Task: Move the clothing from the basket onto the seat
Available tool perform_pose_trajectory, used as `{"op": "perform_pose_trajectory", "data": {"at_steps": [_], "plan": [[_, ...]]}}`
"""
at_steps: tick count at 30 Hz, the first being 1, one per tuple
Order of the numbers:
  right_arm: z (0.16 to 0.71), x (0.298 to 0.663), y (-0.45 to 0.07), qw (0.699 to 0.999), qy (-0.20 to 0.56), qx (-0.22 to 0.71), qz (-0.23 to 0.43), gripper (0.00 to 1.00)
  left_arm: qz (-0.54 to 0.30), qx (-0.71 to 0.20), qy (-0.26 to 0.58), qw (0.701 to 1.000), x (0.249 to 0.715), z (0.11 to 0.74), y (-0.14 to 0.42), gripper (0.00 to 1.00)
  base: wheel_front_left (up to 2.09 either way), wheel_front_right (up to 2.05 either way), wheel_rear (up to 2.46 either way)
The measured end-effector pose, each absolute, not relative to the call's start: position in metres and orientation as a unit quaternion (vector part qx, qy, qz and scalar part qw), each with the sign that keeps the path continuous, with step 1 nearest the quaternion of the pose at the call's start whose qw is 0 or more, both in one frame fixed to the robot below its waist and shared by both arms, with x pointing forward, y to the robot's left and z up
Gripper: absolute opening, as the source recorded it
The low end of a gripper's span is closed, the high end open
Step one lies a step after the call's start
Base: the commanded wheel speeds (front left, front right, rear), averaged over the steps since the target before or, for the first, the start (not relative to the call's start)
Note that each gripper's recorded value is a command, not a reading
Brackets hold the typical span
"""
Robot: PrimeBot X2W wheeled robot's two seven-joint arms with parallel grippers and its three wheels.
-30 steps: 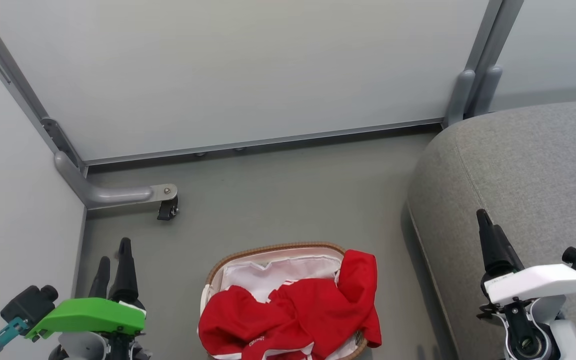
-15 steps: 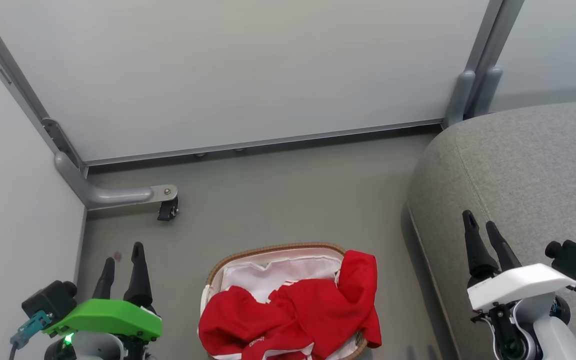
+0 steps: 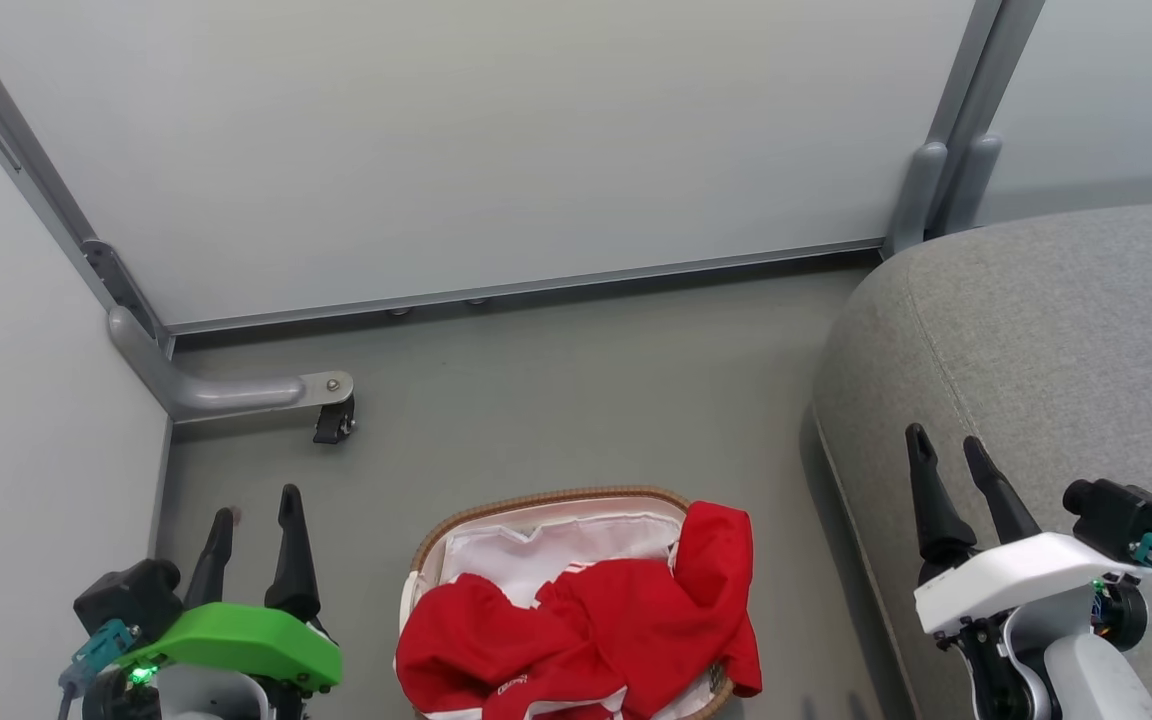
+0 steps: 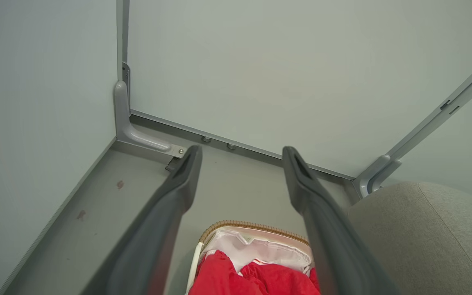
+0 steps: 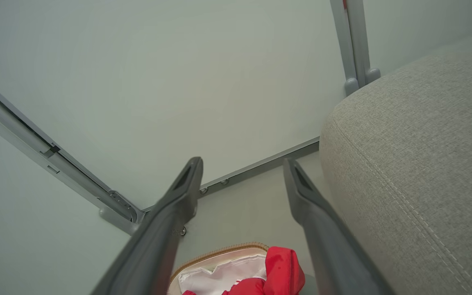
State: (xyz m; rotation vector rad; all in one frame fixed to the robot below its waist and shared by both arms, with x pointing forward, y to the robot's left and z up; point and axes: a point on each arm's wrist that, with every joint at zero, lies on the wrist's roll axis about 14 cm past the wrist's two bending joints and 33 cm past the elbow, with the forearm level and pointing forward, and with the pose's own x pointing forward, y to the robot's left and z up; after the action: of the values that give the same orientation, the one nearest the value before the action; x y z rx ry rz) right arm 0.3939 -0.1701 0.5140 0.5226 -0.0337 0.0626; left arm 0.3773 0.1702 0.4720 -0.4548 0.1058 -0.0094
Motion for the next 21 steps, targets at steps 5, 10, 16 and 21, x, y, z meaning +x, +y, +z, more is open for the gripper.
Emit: {"op": "perform_pose_trajectory", "data": {"at_steps": [5, 10, 16, 21], "plan": [[0.514, 0.393, -0.167, 0.973, -0.018, 0.228, 0.037, 1.00, -0.010, -0.201, 0.046, 0.979, 0.376, 0.474, 0.169, 1.00, 0.00, 0.00, 0.00], [0.514, 0.392, -0.166, 0.978, -0.021, 0.204, 0.040, 1.00, -0.016, -0.180, 0.037, 0.983, 0.377, 0.478, 0.167, 1.00, 0.00, 0.00, 0.00], [0.516, 0.392, -0.164, 0.983, -0.028, 0.177, 0.044, 1.00, -0.030, -0.155, 0.027, 0.987, 0.378, 0.482, 0.161, 1.00, 0.00, 0.00, 0.00], [0.517, 0.391, -0.165, 0.986, -0.032, 0.156, 0.045, 1.00, -0.046, -0.134, 0.022, 0.990, 0.378, 0.484, 0.153, 1.00, 0.00, 0.00, 0.00]]}}
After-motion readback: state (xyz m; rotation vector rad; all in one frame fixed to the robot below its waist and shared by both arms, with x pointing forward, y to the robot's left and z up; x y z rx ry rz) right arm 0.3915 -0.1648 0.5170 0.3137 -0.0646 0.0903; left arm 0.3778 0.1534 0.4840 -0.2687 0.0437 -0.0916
